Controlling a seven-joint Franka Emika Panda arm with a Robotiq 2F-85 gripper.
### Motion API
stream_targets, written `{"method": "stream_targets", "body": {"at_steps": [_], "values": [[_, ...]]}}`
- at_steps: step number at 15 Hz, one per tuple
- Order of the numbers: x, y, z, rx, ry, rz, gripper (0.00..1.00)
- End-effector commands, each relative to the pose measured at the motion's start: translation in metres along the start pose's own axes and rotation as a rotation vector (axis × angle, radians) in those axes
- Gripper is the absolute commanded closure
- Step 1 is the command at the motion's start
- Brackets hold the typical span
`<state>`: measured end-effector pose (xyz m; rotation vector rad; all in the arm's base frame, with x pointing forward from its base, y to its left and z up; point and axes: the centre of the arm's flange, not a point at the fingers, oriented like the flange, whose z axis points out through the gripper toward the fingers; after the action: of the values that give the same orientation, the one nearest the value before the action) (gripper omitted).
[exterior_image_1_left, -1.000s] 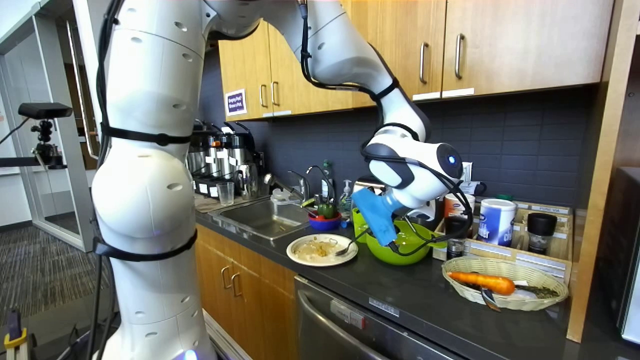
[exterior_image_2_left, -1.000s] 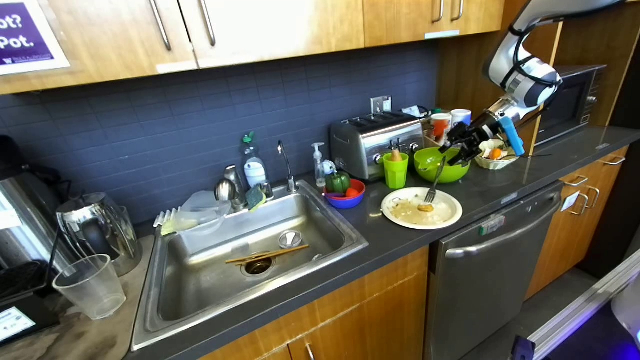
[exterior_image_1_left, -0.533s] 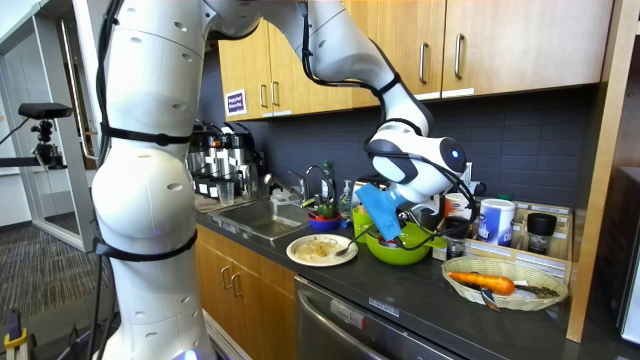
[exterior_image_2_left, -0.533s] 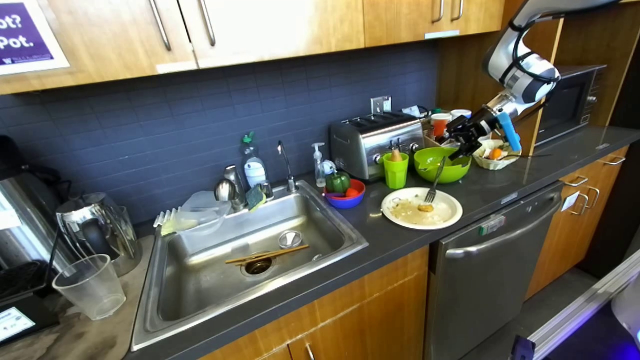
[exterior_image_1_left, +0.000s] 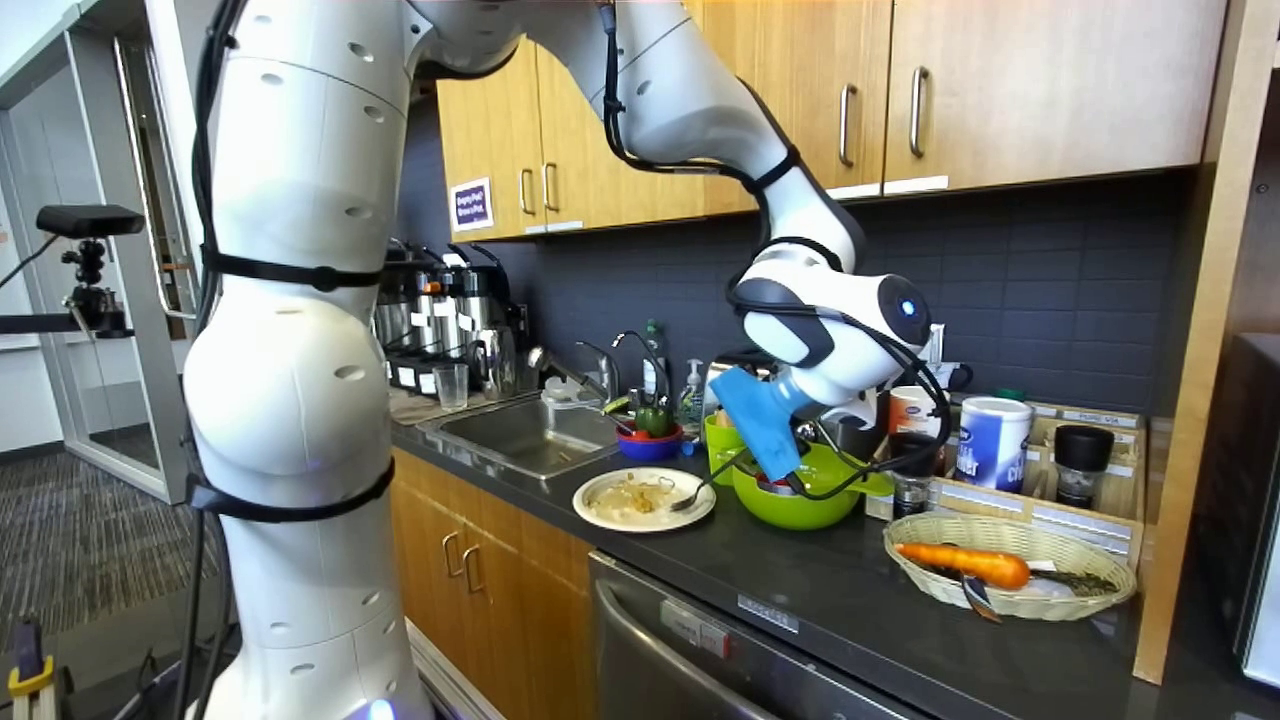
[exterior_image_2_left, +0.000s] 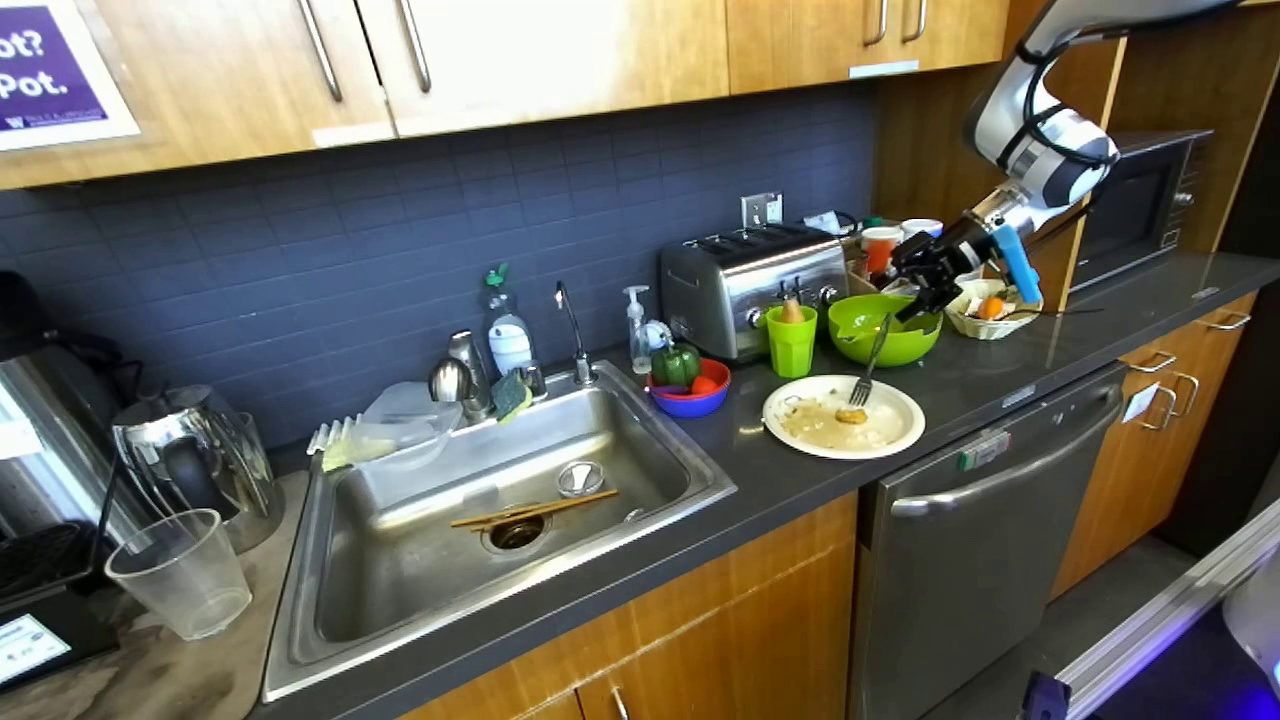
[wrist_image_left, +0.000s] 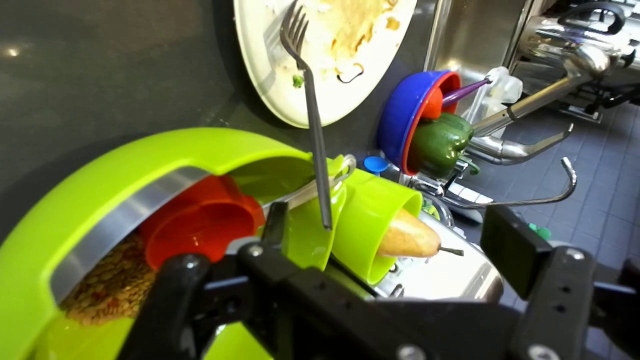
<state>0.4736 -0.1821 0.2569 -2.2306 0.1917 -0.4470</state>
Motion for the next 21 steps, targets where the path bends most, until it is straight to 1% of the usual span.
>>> {"method": "stream_targets", "body": {"at_steps": [1,2,3,6,7,9,11,12,14,15,16,18,19,21], "values": [[-0.001,-0.005,0.005,0.009,0.008,-0.002,0.25],[-0.001,-0.005,0.006,0.01,0.006,-0.002,0.32],[-0.001,-0.006,0.007,0.01,0.005,-0.003,0.35],[-0.005,-0.004,0.009,0.012,0.005,-0.002,0.56],[-0.006,-0.004,0.009,0.012,0.005,-0.001,0.66],[-0.006,-0.004,0.008,0.012,0.005,0.001,0.82],[-0.005,-0.004,0.008,0.013,0.007,0.002,0.95],[-0.006,-0.003,0.007,0.014,0.009,0.002,1.0],[-0.006,-0.003,0.005,0.005,0.009,0.0,1.0],[-0.007,-0.001,0.002,0.0,0.008,0.003,0.92],[-0.008,0.0,-0.001,-0.004,0.012,0.008,0.74],[-0.008,0.005,-0.009,-0.006,0.022,0.018,0.65],[-0.008,0.006,-0.011,-0.007,0.028,0.022,0.58],[-0.008,0.009,-0.015,-0.01,0.034,0.027,0.46]]}}
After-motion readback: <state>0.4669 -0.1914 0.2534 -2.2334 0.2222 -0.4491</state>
